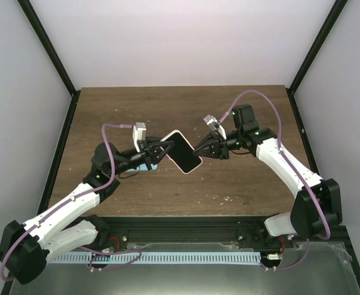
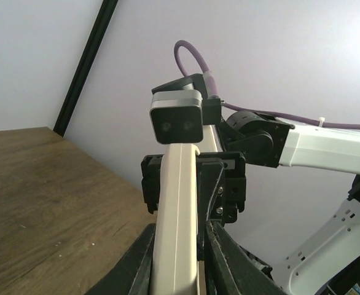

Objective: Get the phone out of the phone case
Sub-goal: Remove the phone case from the phone.

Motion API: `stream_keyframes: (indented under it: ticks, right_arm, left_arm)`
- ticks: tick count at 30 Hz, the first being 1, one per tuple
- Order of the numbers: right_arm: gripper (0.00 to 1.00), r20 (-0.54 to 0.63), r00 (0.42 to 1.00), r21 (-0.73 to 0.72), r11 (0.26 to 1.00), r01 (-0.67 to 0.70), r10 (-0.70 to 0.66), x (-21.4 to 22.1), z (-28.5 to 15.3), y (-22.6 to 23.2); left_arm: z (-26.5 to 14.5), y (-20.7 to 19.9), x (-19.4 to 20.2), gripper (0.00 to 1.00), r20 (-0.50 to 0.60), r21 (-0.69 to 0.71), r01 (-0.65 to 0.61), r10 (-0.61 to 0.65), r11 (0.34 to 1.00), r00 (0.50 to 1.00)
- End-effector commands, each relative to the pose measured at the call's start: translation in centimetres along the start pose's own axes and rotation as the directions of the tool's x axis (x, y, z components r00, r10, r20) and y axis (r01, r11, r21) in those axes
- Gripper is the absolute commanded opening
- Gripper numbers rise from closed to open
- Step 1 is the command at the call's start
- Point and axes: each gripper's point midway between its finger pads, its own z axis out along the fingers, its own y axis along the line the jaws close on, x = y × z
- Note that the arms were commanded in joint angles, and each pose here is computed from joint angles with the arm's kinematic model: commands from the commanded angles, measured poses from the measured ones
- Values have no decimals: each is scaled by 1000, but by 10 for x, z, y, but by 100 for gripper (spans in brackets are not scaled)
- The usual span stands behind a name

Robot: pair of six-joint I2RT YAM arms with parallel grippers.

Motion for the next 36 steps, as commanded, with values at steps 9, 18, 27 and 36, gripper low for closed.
stream_keyframes:
  ticks: [9,18,27,36]
  right_arm:
    - [1,18,999,-5,999,47,-47,-10,-4,8]
    - [16,6,999,29,998,51,-52,-8,-4,3]
    - [70,-85,990,139,982,125,-114,0,-8,-2]
    - [99,-228,954,226,943,244,-192,45,-14,-12]
  left_arm:
    - [3,-4,8,10,-80,35,-36,38,999,996]
    - [1,-1,3,3,-119,29,-45,48,999,992]
    - [12,-2,8,1,-340,111,14,25,994,940]
    - [-16,34,16,0,-266,-115,-205,169,972,949]
